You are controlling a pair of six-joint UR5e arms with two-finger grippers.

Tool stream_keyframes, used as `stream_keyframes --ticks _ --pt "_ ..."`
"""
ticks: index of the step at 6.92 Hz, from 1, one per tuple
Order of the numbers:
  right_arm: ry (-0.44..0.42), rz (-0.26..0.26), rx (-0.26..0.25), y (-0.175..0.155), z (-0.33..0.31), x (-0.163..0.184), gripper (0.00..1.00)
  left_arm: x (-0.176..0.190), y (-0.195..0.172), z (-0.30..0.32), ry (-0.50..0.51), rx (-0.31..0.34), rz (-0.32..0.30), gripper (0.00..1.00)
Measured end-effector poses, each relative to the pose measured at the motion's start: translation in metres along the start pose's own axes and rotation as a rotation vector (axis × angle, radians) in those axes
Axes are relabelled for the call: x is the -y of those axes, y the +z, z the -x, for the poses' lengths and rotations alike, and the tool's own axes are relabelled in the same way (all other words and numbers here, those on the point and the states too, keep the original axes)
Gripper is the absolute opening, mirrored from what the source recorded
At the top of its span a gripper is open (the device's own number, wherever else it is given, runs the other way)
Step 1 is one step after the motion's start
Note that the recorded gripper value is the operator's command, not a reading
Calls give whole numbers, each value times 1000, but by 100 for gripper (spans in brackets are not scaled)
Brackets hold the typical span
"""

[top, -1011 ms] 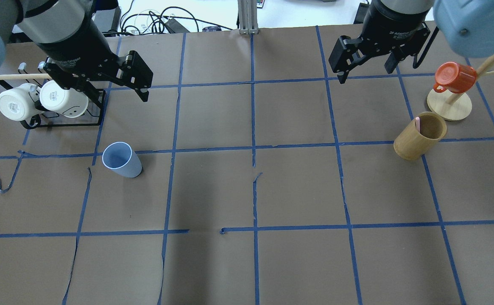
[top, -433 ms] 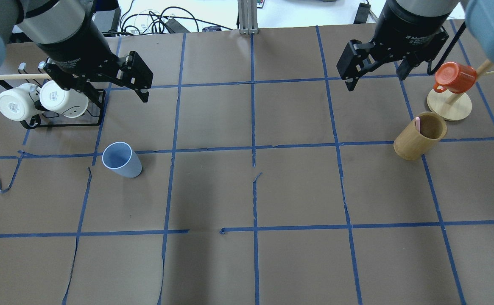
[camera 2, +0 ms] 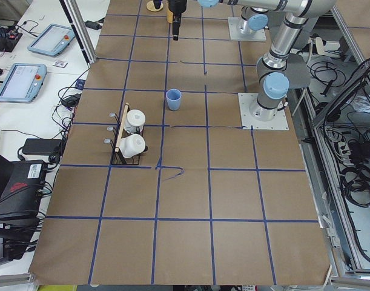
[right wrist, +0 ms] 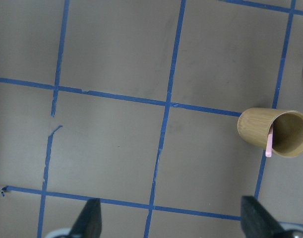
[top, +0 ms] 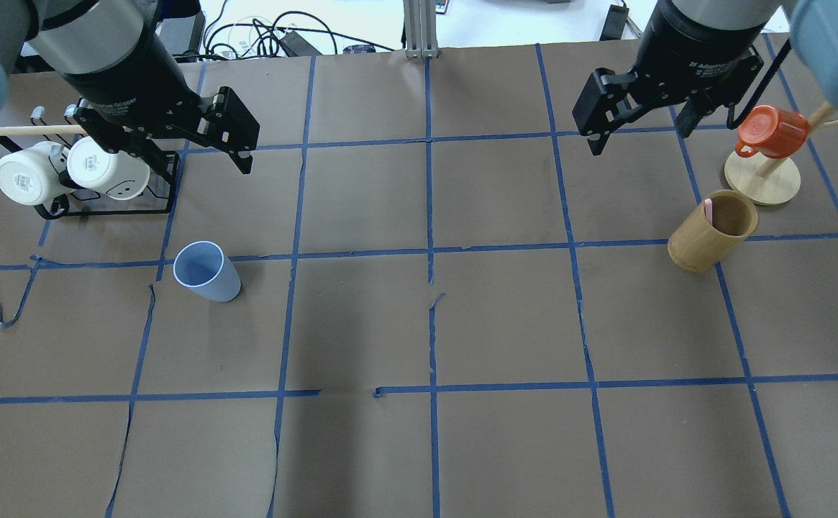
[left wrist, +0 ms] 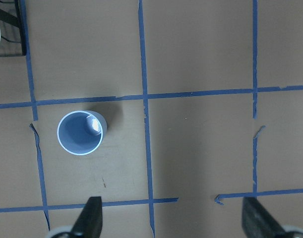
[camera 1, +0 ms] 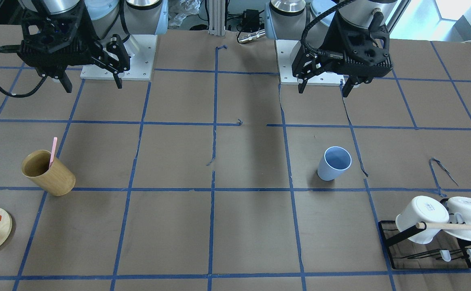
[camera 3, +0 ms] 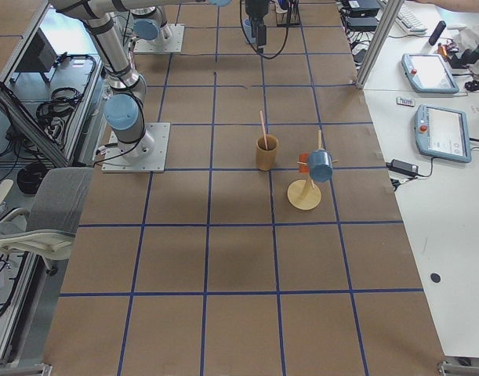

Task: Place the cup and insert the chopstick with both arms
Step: 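Move the right gripper toward the bamboo cup holding the pink chopstick, then grasp the pink chopstick with the right gripper while the left gripper lowers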

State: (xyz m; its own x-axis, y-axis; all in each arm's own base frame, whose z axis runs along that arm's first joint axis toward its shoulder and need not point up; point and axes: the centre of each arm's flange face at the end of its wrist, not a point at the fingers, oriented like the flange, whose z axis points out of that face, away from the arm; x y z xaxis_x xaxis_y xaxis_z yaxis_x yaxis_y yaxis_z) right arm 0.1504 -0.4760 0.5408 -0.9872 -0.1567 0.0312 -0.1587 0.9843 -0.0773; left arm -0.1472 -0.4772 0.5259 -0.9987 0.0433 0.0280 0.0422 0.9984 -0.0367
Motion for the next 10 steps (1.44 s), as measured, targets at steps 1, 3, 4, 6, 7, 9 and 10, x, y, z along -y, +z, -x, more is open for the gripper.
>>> stream_keyframes --ticks 1,3,4,6,7,9,10 --pt "1 -32 -6 -14 0 -8 100 -1 -1 0 0 0 0 100" --pt "3 -68 -13 -34 1 -23 100 -2 -2 1 -1 0 1 100" --pt "3 -52 -11 -32 1 -25 100 -2 -2 1 -2 0 2 100" --pt "3 -14 -13 -25 0 -27 100 -3 -2 1 -3 0 2 100" --pt "4 -8 -26 -24 -1 -27 100 -3 -2 1 -3 0 1 100" --pt "7 8 -39 -21 -3 -27 100 -4 -3 1 -3 0 0 100" --pt "10 23 -36 -17 -4 -25 100 -4 -3 1 -3 0 0 100"
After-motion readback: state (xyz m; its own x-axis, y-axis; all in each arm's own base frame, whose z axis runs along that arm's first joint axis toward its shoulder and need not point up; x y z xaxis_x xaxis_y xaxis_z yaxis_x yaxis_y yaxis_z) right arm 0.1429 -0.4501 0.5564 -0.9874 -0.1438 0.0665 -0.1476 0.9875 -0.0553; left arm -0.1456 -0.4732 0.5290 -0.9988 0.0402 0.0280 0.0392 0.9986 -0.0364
